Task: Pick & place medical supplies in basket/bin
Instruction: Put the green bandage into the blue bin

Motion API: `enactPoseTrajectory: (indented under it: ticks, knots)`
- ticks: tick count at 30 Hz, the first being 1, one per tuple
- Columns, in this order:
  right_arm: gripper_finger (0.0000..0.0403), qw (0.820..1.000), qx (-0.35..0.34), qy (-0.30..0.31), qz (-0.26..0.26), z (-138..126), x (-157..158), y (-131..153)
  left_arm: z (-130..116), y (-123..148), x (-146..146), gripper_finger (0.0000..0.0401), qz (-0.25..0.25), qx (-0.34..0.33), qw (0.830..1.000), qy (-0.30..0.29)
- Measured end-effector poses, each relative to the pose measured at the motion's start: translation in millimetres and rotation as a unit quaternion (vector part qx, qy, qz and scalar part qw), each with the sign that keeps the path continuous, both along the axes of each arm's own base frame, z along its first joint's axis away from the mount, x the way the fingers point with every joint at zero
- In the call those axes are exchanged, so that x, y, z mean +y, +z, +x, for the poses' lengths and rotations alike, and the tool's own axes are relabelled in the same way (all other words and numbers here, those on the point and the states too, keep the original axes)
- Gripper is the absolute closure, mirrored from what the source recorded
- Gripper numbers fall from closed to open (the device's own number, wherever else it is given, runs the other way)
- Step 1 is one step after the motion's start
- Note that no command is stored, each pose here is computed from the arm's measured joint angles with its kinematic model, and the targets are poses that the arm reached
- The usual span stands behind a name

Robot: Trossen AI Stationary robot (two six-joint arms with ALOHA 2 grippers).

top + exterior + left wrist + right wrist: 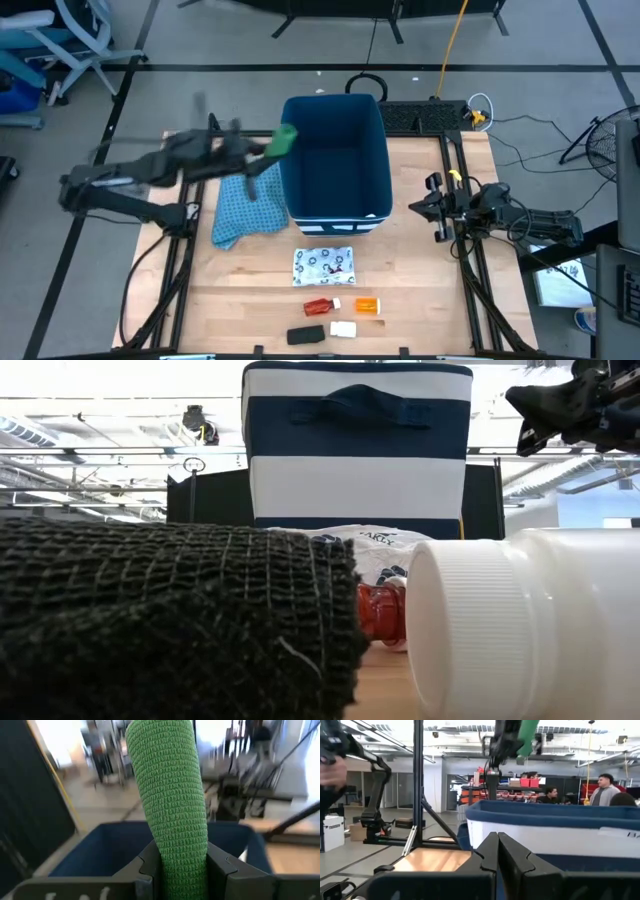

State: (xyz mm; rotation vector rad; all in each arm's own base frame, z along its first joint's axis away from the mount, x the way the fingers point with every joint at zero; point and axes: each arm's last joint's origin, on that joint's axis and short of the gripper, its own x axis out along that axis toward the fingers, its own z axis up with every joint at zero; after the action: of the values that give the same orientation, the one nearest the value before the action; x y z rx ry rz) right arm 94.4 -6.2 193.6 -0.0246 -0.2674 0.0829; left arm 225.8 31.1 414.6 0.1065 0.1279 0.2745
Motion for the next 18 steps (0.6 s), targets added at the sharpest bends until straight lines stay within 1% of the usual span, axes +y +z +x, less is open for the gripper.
enactPoseTrajectory:
  ticks: [4,6,8,11,13,15,18]
  knots:
    - [0.0403,1.000,0.007,0.002,0.008,0,0,-1,48,28,26,0.0309,0.003,0.081,0.997,-0.003]
    - [0.0403,1.000,0.007,0.002,0.007,0,0,-1,71,34,40,0.0309,-0.002,0.119,0.993,-0.007]
    - [0.0403,1.000,0.007,0.001,0.006,0,0,-1,93,34,54,0.0309,-0.014,0.156,0.988,-0.012]
    - [0.0403,1.000,0.007,0.000,-0.001,0,0,-1,121,26,76,0.0309,-0.031,0.210,0.977,-0.003]
    - [0.0403,1.000,0.006,-0.001,-0.003,0,0,-1,135,14,91,0.0309,-0.044,0.247,0.968,0.008]
    - [0.0403,1.000,0.006,-0.001,-0.004,0,0,-1,149,-3,104,0.0309,-0.058,0.277,0.959,0.014]
    - [0.0403,1.000,0.006,-0.001,-0.005,0,0,-1,168,-38,118,0.0309,-0.095,0.326,0.940,-0.008]
